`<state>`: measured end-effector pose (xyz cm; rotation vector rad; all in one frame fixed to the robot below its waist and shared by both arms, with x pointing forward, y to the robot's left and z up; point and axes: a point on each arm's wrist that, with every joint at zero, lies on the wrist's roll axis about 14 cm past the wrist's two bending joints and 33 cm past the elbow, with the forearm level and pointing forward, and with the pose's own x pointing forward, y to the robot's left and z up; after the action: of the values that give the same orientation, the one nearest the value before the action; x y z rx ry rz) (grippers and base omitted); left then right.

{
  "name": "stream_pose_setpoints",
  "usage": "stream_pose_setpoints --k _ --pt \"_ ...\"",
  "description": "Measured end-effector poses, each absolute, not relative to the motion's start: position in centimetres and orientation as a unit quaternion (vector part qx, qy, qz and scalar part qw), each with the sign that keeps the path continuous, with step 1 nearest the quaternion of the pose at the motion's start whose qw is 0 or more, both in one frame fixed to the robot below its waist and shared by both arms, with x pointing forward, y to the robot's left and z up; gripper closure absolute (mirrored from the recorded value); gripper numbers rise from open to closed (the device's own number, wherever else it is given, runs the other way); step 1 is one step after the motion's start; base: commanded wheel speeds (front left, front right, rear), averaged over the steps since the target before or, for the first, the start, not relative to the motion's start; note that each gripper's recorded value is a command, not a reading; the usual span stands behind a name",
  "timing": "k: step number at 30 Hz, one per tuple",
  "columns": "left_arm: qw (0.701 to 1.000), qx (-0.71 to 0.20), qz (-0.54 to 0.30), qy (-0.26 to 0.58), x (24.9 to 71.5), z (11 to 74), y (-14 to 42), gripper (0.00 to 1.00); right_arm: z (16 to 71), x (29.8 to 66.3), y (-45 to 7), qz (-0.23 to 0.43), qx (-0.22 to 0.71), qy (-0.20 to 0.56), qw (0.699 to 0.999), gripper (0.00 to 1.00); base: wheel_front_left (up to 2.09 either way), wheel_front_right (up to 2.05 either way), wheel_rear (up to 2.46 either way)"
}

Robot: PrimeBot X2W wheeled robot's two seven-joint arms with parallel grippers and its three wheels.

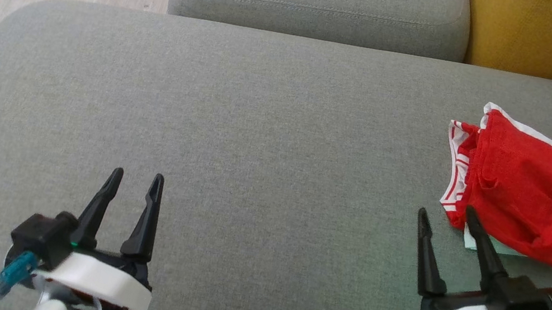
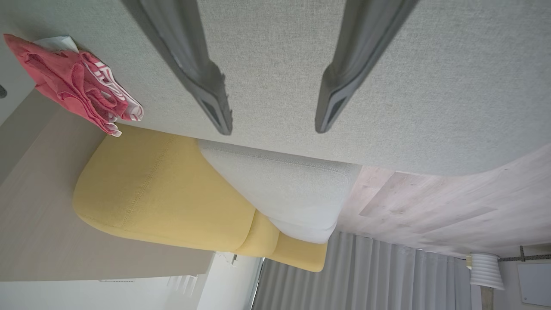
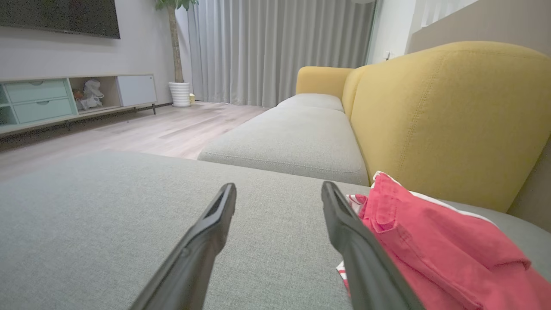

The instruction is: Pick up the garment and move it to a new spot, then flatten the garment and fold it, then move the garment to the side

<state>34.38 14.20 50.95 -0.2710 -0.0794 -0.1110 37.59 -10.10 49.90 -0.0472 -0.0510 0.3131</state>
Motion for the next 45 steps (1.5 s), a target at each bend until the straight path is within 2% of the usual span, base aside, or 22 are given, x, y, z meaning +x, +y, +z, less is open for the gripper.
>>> stream_pose_setpoints --k 12,42,43,45 --pt "0.991 -0.109 -0.058 -0.046 34.6 51.4 13.8 0.0 48.8 37.3 -11.6 0.122 0.066 -0.002 0.99 0.0 0.0 0.0 0.0" --pt "0.989 -0.126 -0.074 -0.038 34.2 50.9 13.5 0.0 48.8 37.0 -11.3 0.125 0.075 -0.001 0.989 0.0 0.0 0.0 0.0" --pt "0.988 -0.13 -0.072 -0.038 34.3 50.9 13.6 1.0 48.8 37.0 -11.3 0.125 0.075 -0.001 0.989 1.0 0.0 0.0 0.0" --pt "0.989 -0.131 -0.071 -0.023 34.1 50.0 13.5 1.0 47.9 36.8 -11.3 0.124 0.074 0.013 0.989 1.0 0.0 0.0 0.0"
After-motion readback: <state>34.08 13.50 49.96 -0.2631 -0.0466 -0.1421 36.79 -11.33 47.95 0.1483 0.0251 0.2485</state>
